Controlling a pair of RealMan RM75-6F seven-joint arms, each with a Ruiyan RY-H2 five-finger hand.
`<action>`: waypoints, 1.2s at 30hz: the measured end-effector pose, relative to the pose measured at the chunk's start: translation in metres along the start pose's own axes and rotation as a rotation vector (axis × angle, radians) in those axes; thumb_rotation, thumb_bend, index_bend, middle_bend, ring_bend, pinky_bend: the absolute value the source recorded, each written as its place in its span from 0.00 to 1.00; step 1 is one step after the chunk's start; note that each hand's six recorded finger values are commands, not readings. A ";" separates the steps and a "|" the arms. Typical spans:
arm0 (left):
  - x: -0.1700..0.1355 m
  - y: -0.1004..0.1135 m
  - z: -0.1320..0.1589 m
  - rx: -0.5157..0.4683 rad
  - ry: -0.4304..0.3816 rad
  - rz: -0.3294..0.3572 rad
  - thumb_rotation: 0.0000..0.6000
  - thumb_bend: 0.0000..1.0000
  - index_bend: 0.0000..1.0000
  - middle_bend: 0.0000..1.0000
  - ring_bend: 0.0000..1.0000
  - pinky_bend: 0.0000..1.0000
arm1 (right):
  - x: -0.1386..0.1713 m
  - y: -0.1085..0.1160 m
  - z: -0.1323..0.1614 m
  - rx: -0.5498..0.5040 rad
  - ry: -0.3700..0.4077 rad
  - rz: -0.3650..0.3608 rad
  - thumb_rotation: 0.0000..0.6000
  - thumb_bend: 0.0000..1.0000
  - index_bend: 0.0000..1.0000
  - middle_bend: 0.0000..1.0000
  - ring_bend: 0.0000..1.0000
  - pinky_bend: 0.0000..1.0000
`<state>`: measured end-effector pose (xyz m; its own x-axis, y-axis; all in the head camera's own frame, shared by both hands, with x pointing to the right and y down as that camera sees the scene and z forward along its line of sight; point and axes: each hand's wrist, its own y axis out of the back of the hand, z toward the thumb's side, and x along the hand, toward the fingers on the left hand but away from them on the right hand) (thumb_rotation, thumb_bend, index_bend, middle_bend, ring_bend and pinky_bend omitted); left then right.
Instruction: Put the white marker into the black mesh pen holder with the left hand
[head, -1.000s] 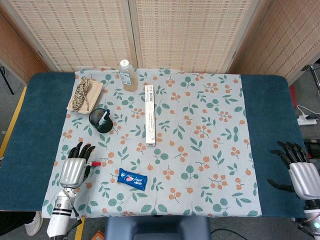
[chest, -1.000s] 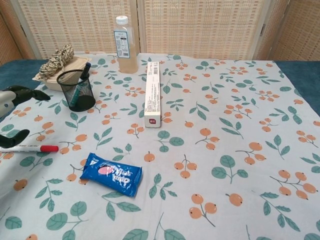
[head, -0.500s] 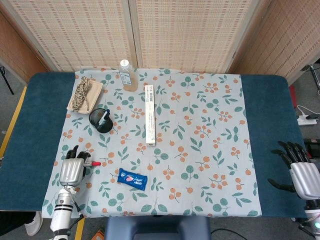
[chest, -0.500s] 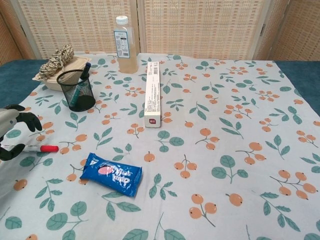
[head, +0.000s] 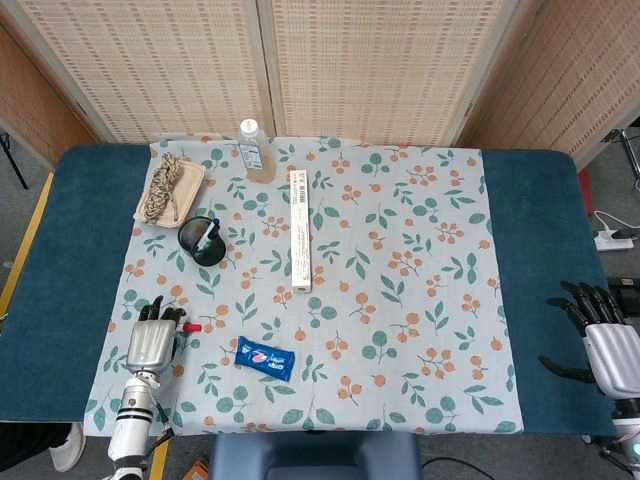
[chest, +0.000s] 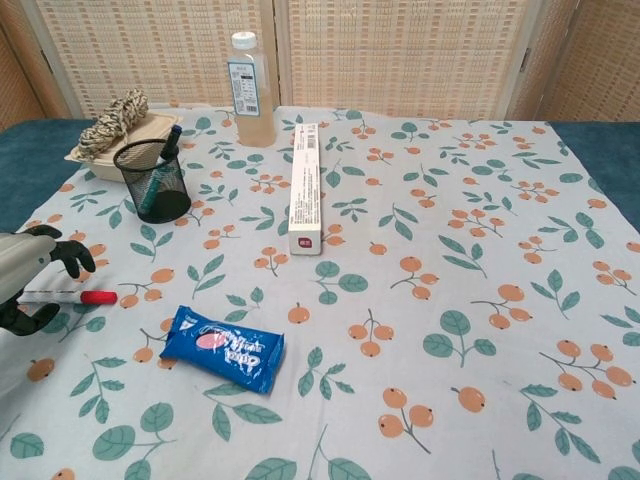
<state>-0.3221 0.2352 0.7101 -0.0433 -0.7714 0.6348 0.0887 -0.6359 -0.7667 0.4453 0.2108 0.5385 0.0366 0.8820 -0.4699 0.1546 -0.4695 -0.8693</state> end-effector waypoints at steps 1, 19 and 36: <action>0.001 -0.001 0.001 0.001 0.000 0.001 1.00 0.42 0.31 0.28 0.05 0.15 | 0.000 0.000 0.000 -0.001 -0.001 0.001 1.00 0.00 0.26 0.09 0.05 0.00; 0.001 -0.002 0.007 0.025 0.004 0.040 1.00 0.42 0.36 0.30 0.07 0.16 | 0.000 0.002 -0.001 -0.012 0.001 -0.002 1.00 0.00 0.26 0.09 0.05 0.00; 0.010 -0.016 0.014 0.050 0.020 0.053 1.00 0.42 0.36 0.36 0.09 0.17 | -0.003 0.006 -0.002 -0.023 -0.004 -0.014 1.00 0.00 0.30 0.09 0.05 0.00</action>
<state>-0.3102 0.2381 0.7298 -0.0572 -0.8047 0.5910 0.1406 -0.5925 -0.7932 0.4480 0.2053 0.5350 0.0309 0.8882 -0.4585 0.1775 -0.4563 -0.8720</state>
